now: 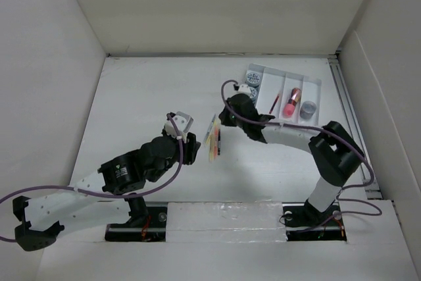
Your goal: Organize the desk
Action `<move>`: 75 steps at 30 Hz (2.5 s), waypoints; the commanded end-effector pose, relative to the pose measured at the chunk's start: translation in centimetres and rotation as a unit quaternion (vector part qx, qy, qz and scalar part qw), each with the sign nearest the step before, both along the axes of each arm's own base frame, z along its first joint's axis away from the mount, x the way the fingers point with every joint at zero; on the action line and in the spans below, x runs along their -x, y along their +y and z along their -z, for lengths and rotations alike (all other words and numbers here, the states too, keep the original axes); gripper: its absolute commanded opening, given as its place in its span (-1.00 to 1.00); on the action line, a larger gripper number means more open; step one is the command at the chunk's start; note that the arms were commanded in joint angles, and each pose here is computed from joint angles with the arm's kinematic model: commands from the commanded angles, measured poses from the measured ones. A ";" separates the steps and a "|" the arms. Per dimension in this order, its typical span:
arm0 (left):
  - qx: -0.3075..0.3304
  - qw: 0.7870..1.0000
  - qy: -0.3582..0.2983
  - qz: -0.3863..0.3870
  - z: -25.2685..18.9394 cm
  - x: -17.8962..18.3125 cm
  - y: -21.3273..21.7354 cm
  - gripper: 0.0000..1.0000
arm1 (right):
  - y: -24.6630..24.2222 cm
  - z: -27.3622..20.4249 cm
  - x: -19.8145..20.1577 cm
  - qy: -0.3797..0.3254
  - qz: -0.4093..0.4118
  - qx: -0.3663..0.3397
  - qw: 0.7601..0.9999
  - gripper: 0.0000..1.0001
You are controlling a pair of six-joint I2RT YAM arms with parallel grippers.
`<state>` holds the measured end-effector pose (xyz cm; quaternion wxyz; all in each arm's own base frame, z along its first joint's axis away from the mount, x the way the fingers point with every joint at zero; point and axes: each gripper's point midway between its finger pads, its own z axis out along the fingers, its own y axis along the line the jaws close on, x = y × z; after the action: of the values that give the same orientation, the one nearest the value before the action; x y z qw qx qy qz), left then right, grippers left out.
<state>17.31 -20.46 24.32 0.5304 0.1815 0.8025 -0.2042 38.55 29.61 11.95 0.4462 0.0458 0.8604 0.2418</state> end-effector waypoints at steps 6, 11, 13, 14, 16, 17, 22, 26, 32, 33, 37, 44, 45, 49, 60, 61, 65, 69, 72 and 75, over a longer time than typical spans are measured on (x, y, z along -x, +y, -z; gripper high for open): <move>0.013 1.000 -0.006 0.007 -0.6 0.0 -0.3 -0.18 | 1.1 3.3 2.4 -0.004 0.029 0.054 0.998 -0.36; 0.012 1.000 -0.007 -0.001 -0.5 -0.1 -0.1 -0.18 | 1.0 5.1 3.6 0.019 0.020 0.078 0.997 -0.31; 0.012 1.000 -0.008 -0.001 -0.6 -0.1 -0.1 -0.18 | 1.0 5.9 3.5 0.027 0.020 0.088 0.996 -0.32; 0.012 1.000 -0.008 -0.001 -0.6 -0.2 -0.1 -0.18 | 1.4 6.1 3.8 0.029 0.014 0.090 0.995 -0.31; 0.007 1.000 -0.006 -0.002 -0.3 -0.2 -0.2 -0.18 | 1.7 6.2 3.8 0.031 0.010 0.090 0.995 -0.31; 0.004 1.000 -0.005 -0.002 -0.2 -0.2 -0.2 -0.18 | 2.0 6.5 3.9 0.034 0.004 0.089 0.995 -0.32; 0.004 1.000 -0.004 -0.003 -0.2 -0.2 -0.2 -0.18 | 2.0 7.0 4.0 0.035 0.003 0.101 0.994 -0.31; 0.007 1.000 -0.004 -0.002 -0.4 -0.2 -0.2 -0.18 | 1.9 7.7 3.9 0.042 0.007 0.114 0.993 -0.35; 0.008 1.000 -0.004 0.002 -0.4 -0.1 -0.3 -0.18 | 1.7 8.5 3.8 0.047 0.016 0.136 0.989 -0.38; 0.009 1.000 -0.005 0.002 -0.4 -0.1 -0.3 -0.18 | 1.6 8.6 3.8 0.048 0.018 0.140 0.989 -0.38; 0.008 1.000 -0.003 0.005 -0.3 0.0 -0.4 -0.18 | 1.8 8.8 3.6 0.052 0.017 0.145 0.988 -0.40; 0.010 1.000 -0.005 0.006 -0.5 0.0 -0.4 -0.18 | 1.1 9.2 3.4 0.057 0.028 0.169 0.984 -0.49; 0.011 1.000 -0.005 0.006 -0.5 0.0 -0.4 -0.18 | 1.1 9.1 3.4 0.056 0.029 0.169 0.983 -0.49; 0.008 1.000 -0.004 0.008 -0.4 0.0 -0.4 -0.18 | 1.0 9.6 3.3 0.061 0.030 0.181 0.981 -0.66; 0.007 1.000 -0.002 0.010 -0.2 0.1 -0.5 -0.18 | 1.7 5.9 3.5 0.028 0.030 0.133 0.990 -1.00; 0.006 1.000 -0.002 0.007 -0.2 0.0 -0.5 -0.18 | 1.6 4.9 3.5 0.019 0.033 0.124 0.992 -1.00; 0.005 1.000 -0.001 0.010 -0.2 0.1 -0.5 -0.18 | 0.4 0.8 3.2 -0.013 0.037 0.070 0.997 -1.00; 0.007 1.000 -0.002 0.009 -0.2 0.1 -0.5 -0.18 | -3.2 -2.2 1.3 -0.030 0.066 0.045 0.996 -1.00; 0.008 1.000 -0.002 0.011 -0.3 0.1 -0.5 -0.18 | -4.6 -3.1 0.7 -0.035 0.075 0.032 0.996 -1.00; 0.007 1.000 -0.002 0.010 -0.3 0.1 -0.5 -0.18 | -9.2 -4.1 -1.7 -0.043 0.122 0.022 0.991 -1.00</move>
<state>17.15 -20.79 24.01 0.5239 0.1892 0.8045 -0.2063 38.71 23.22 14.76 0.4913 0.1082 0.8483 0.1653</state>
